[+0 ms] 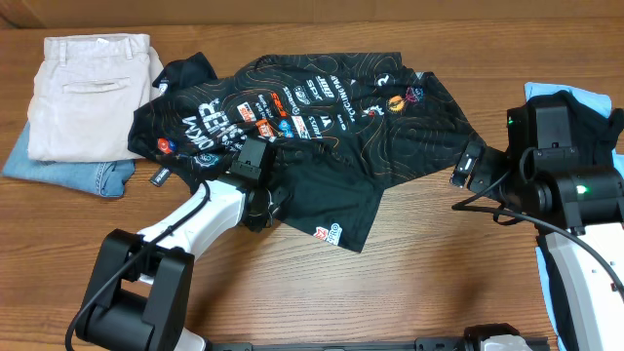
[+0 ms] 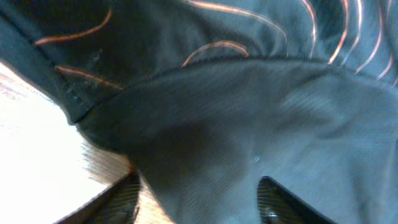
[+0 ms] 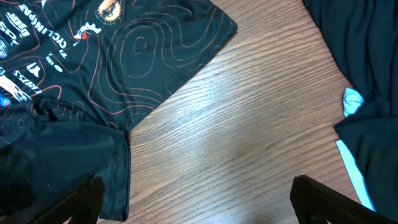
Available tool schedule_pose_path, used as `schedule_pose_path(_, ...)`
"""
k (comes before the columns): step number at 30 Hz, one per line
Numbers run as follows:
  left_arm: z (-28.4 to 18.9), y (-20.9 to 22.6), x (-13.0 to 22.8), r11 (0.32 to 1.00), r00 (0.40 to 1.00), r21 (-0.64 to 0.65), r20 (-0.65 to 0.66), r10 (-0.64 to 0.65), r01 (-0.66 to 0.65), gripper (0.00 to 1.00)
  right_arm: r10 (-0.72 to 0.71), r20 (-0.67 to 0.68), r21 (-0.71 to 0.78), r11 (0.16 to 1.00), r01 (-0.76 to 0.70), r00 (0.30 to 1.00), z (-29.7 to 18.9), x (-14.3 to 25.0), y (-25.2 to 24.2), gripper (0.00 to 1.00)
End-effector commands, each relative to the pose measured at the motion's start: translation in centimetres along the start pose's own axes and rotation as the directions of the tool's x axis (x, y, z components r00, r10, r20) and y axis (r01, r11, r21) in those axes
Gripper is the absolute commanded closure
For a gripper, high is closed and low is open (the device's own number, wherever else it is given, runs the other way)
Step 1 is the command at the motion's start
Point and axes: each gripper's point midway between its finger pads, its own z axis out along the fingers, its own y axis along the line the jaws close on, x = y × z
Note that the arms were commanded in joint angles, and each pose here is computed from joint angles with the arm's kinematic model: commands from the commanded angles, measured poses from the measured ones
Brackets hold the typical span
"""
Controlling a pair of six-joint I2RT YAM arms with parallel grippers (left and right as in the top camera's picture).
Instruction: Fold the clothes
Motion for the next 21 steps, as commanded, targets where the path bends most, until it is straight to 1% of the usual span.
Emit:
schedule_pose_path(1, 1.7, 1.2, -0.9, 0.999, 1.0, -0.036, 0.01, -0.028, 0.028, 0.64, 0.006, 0.016, -0.006, 1.0, -0.006, 1.0, -0.5, -0.5, 0.0, 0.0)
schedule_pose_path(3, 1.6, 1.1, -1.3, 0.999, 1.0, -0.027, 0.016, -0.017, 0.018, 0.89, 0.006, 0.012, -0.004, 1.0, -0.006, 1.0, -0.5, -0.4, 0.0, 0.0)
schedule_pose_path(4, 1.6, 1.2, -1.4, 0.999, 1.0, -0.028, 0.014, -0.016, 0.016, 0.96, 0.006, 0.011, -0.004, 1.0, -0.006, 1.0, -0.5, -0.3, 0.0, 0.0)
schedule_pose_path(9, 1.0, 2.0, -1.1, 0.998, 0.998, -0.052, -0.037, 0.044, -0.046, 0.96, 0.007, 0.022, -0.001, 1.0, -0.007, 1.0, -0.5, -0.6, 0.0, 0.0)
schedule_pose_path(13, -1.7, 3.8, -1.7, 0.989, 0.995, -0.117, -0.061, 0.084, -0.091, 0.96, 0.003, 0.027, -0.004, 1.0, -0.003, 1.0, 0.1, -1.2, 0.3, 0.0)
schedule_pose_path(15, -3.7, 5.4, -3.0, 0.98, 0.994, -0.164, -0.028, 0.106, -0.11, 0.96, -0.019, 0.013, 0.004, 1.0, 0.019, 1.0, 0.8, -1.3, 0.5, 0.0)
schedule_pose_path(18, -6.8, 8.6, -5.5, 0.964, 0.994, -0.254, 0.065, 0.091, -0.072, 0.96, -0.025, -0.018, 0.018, 1.0, 0.025, 1.0, 2.3, -1.5, 0.8, 0.0)
schedule_pose_path(21, -8.8, 10.8, -7.1, 0.96, 0.992, -0.278, 0.102, 0.073, -0.042, 0.96, -0.026, -0.053, 0.034, 0.999, 0.028, 0.998, 4.2, -1.8, 1.2, 0.0)
